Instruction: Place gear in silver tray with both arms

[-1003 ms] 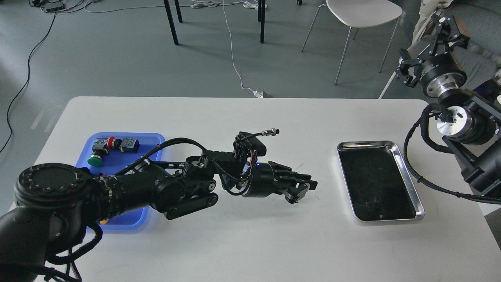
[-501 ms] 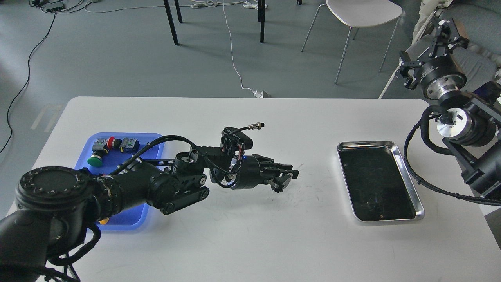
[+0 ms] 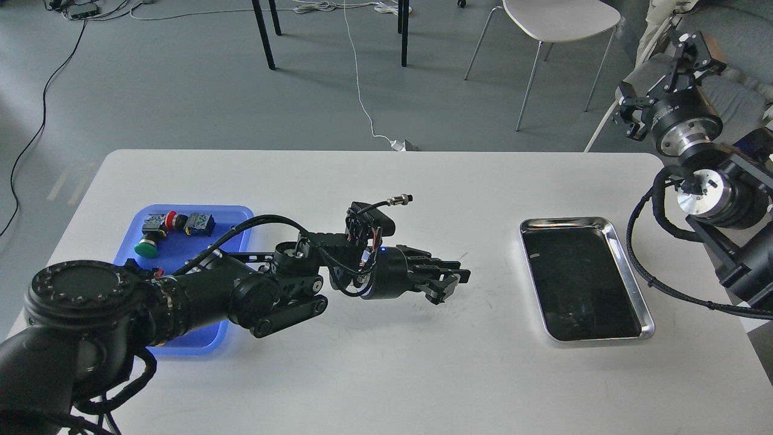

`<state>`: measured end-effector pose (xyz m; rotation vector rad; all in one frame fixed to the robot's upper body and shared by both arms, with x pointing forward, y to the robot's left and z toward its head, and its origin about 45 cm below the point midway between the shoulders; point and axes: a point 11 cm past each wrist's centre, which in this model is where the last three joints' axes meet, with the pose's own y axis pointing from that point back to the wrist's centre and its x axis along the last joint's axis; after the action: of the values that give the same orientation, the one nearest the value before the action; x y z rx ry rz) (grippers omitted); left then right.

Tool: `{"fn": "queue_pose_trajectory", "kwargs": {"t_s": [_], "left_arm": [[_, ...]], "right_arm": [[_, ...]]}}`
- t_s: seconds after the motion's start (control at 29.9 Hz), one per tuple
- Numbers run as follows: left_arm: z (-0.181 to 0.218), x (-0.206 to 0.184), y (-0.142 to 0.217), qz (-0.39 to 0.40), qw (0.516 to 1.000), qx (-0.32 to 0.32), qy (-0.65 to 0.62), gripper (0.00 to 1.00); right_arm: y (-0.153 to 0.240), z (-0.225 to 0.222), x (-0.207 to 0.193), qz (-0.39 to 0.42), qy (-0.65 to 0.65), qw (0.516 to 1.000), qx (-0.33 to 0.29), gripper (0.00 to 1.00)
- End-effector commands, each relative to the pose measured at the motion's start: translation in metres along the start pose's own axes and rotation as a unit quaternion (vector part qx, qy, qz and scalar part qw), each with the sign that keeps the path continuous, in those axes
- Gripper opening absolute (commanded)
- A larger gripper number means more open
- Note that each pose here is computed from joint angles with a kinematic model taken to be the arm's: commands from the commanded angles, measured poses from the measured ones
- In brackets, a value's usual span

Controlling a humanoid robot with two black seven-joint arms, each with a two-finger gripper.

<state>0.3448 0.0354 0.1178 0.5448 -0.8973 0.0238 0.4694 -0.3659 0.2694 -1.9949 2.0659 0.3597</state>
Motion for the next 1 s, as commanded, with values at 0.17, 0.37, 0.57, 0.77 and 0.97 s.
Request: {"fn": "queue_pose_trajectory", "kwargs": {"t_s": [0.17,0.37,0.57,0.77,0.97], "left_arm": [[0.005,-0.008,-0.002,0.000,1.000,-0.008,-0.001,0.11],[0.015,-0.005,-0.005,0.008,1.000,-0.023,0.002,0.12],[0.022,-0.009,-0.007,0.012,0.999,-0.034,0.004,0.12],[0.021,-0.021,-0.007,0.008,0.999,-0.033,0.015,0.14],[0.020,-0.022,-0.007,0.009,0.999,-0.032,0.018,0.16]], "right_arm": [[0.002,0.004,0.003,0.002,0.001,1.000,-0.004,0.99],[0.002,0.005,0.002,0.001,0.002,1.000,-0.004,0.99],[0.002,0.004,0.003,0.002,0.003,1.000,-0.004,0.99],[0.002,0.004,0.003,0.002,0.003,1.000,-0.004,0.99],[0.002,0.004,0.003,0.002,0.002,1.000,-0.004,0.99]]}}
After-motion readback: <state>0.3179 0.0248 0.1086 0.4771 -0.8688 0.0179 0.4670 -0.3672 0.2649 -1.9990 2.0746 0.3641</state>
